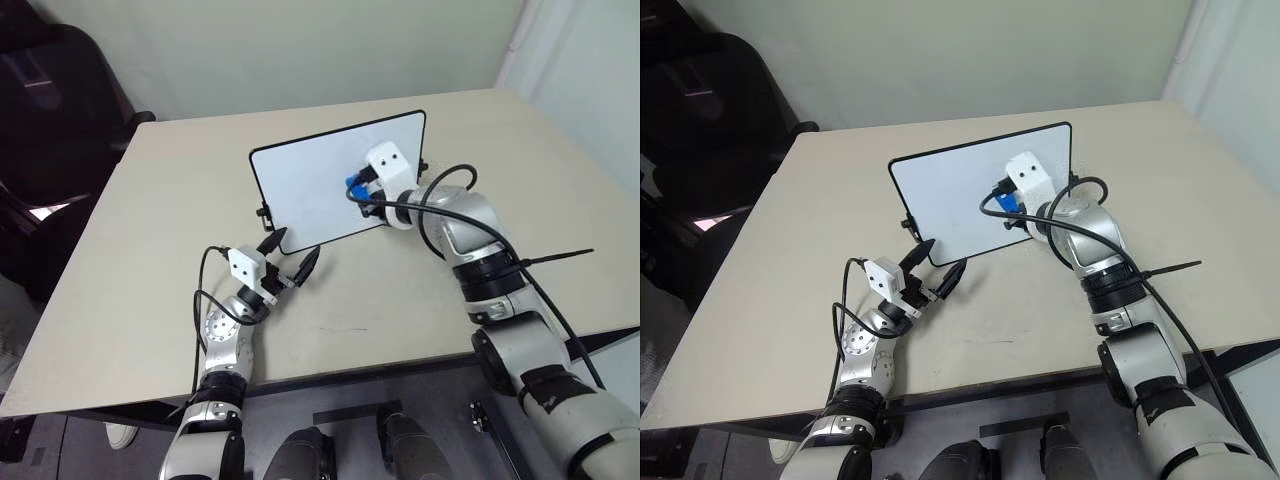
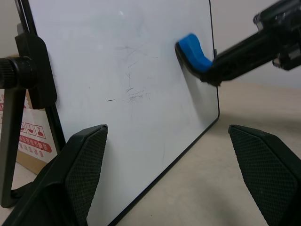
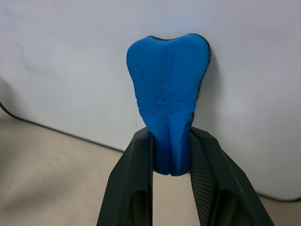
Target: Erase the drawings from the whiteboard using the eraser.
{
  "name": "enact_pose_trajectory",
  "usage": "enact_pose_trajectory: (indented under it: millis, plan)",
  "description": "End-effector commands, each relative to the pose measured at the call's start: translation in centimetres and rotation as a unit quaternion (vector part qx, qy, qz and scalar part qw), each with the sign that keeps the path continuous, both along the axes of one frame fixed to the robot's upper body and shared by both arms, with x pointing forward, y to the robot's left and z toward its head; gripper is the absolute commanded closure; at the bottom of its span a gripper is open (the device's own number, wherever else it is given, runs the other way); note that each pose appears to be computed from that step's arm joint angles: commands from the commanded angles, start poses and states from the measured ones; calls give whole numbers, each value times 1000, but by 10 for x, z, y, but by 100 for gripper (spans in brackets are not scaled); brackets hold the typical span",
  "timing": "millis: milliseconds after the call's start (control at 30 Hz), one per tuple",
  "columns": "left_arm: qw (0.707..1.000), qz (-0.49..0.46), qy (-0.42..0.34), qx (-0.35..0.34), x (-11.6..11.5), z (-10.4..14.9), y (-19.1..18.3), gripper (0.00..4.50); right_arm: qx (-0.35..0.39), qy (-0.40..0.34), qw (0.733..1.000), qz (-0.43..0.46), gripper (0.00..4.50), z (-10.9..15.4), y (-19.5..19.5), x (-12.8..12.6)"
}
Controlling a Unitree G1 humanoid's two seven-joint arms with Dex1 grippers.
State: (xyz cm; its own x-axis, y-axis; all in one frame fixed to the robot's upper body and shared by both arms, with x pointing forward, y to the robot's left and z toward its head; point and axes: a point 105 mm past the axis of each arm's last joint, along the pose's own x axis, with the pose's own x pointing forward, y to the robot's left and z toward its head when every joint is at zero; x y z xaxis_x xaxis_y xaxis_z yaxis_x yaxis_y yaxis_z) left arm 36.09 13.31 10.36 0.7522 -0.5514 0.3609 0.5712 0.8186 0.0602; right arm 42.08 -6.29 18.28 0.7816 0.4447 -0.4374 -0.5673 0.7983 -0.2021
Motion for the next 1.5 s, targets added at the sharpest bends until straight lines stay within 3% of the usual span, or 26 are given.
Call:
enact_pose_trajectory:
  millis: [33, 333, 633, 800, 967, 1067, 1200, 1300, 1500]
  plan:
    - [1000, 6, 13, -16, -3, -11, -1, 0, -5, -15, 1000, -9, 348, 7, -6, 2]
    - [1000, 4, 12, -17, -5, -10, -1, 0, -43, 7, 999, -22, 348, -12, -27, -5]
    - [1000, -3, 15, -18, -6, -12, -4, 0, 10, -3, 998, -58, 348, 12, -67, -38]
    - [1000, -4, 17, -18, -7, -13, -4, 0, 20, 54, 995, -84, 348, -19, -104, -75]
    - [1000, -11, 23, -18, -5, -14, -7, 0, 9, 101, 987, -121, 348, -56, -130, -93]
    - [999, -17, 26, -17, -3, -15, -10, 0, 17, 92, 989, -116, 254, -55, -129, -95]
    - [999, -22, 30, -17, -1, -17, -15, 0, 52, 9, 992, -111, 118, -29, -130, -90]
    - [999, -23, 31, -17, -1, -18, -18, 0, 99, -110, 987, -69, 22, -2, -126, -99]
    - [999, -21, 29, -21, -2, -18, -19, 0, 188, -198, 961, -39, 22, 14, -117, -115]
